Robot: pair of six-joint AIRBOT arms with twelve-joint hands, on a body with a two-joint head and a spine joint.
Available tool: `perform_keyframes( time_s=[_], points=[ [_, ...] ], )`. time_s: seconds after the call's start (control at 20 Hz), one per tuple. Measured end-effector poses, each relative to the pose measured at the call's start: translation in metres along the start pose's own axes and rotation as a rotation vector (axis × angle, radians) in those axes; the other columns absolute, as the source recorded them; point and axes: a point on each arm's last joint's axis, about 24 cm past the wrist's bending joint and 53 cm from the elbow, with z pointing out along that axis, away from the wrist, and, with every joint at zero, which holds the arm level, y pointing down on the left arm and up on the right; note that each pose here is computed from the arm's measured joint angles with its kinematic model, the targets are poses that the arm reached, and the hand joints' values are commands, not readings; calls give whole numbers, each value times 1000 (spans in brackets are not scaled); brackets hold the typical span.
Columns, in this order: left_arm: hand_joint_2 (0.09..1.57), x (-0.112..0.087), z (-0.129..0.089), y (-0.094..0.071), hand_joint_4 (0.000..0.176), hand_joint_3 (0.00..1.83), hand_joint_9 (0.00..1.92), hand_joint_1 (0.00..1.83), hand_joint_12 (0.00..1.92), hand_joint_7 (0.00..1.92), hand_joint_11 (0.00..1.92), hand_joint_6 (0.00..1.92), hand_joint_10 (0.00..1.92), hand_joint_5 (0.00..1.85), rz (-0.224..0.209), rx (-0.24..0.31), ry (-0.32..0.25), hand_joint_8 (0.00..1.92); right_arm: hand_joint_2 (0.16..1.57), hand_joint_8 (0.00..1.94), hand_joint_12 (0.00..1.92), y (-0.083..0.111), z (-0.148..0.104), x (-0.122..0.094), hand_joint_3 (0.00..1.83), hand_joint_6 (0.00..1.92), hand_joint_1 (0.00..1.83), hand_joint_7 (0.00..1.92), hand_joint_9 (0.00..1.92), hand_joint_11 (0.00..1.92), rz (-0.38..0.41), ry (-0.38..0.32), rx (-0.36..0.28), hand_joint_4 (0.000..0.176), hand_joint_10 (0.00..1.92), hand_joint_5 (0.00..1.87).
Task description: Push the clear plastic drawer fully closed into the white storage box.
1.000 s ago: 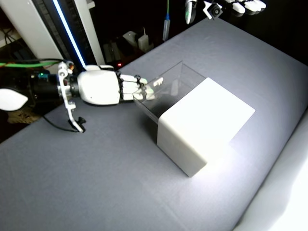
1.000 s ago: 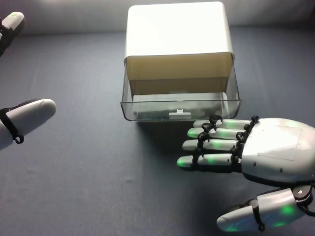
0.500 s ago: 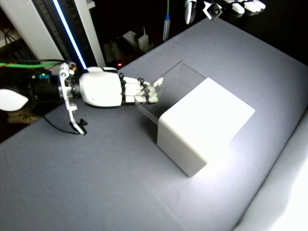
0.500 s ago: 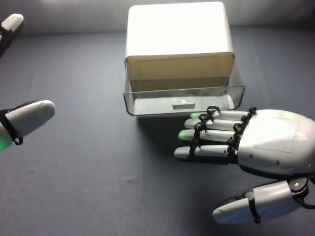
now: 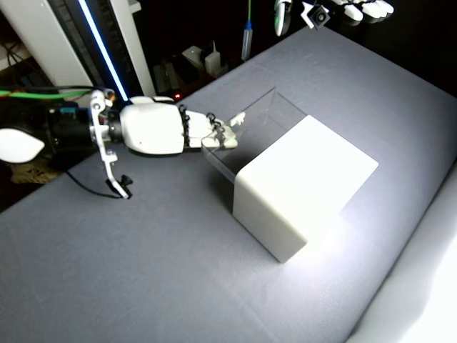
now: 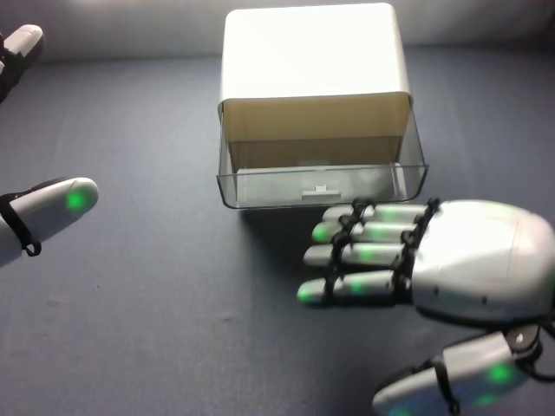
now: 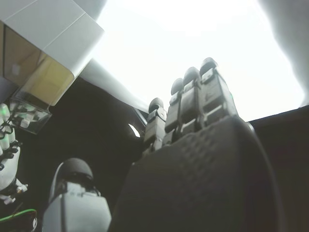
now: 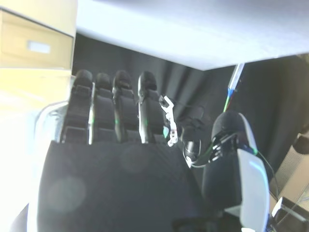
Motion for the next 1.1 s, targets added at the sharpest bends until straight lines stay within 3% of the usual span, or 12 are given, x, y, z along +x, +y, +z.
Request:
perform_keyframes(
  time_s=[0.05, 0.2, 0.3, 0.55, 0.75, 0.85, 0.9, 0.95, 1.0, 1.1],
  points=[
    [987, 0, 0, 0, 176, 15, 0, 0, 0, 0, 0, 0, 0, 0, 0, 0, 0, 0, 1076, 23, 0, 6, 1, 4, 0, 17, 0, 148, 0, 0, -9, 11, -17, 46, 0, 261],
    [991, 0, 0, 0, 176, 16, 0, 0, 0, 0, 0, 0, 0, 0, 0, -1, 0, 0, 1109, 12, 0, 13, 2, 7, 0, 1, 0, 136, 0, 0, -9, 20, -39, 59, 0, 222],
    [991, 0, 0, 1, 176, 16, 0, 0, 0, 0, 0, 0, 0, 0, 2, -2, 2, 0, 1118, 5, 0, 13, 1, 6, 3, 3, 0, 123, 0, 0, -5, 18, -37, 45, 0, 221],
    [982, 1, -1, 2, 176, 10, 0, 0, 0, 0, 0, 0, 0, 0, 1, -4, 5, 0, 1110, 1, 0, 12, 1, -9, 0, 4, 0, 121, 0, 0, -6, -20, -42, 46, 0, 230],
    [994, 1, -2, 2, 176, 15, 0, 0, 0, 0, 0, 0, 0, 0, -2, -4, 9, 0, 1105, 0, 0, 3, 0, -13, 0, 6, 0, 100, 0, 0, -5, -32, -18, 27, 0, 241],
    [976, 1, -2, 3, 176, 6, 0, 0, 0, 0, 0, 0, 0, 0, -1, -6, 9, 0, 1115, 5, 0, 1, 0, -14, 2, 12, 0, 111, 0, 0, -16, -34, -12, 29, 0, 259],
    [966, 1, -2, 3, 176, 1, 0, 0, 0, 0, 0, 0, 0, 0, -1, -6, 9, 0, 1128, 5, 0, 0, -1, -15, 8, 8, 0, 114, 0, 0, -23, -35, -10, 39, 0, 250],
    [959, 1, -2, 3, 176, 0, 0, 0, 0, 0, 0, 0, 0, 0, -1, -7, 9, 0, 1134, 7, 0, -2, -1, -16, 10, 18, 0, 120, 0, 0, -32, -40, -3, 14, 0, 274],
    [958, 1, -2, 3, 176, 0, 0, 0, 0, 0, 0, 0, 0, 0, -1, -6, 9, 0, 1134, 10, 0, -3, 0, -17, 10, 20, 0, 130, 0, 0, -38, -42, 2, 5, 0, 283],
    [960, 1, -2, 3, 176, 0, 0, 0, 0, 0, 0, 0, 0, 0, -1, -6, 9, 0, 1134, 8, 0, -8, 0, -22, 9, 14, 0, 129, 0, 0, -56, -51, 19, 15, 0, 274]
  ],
)
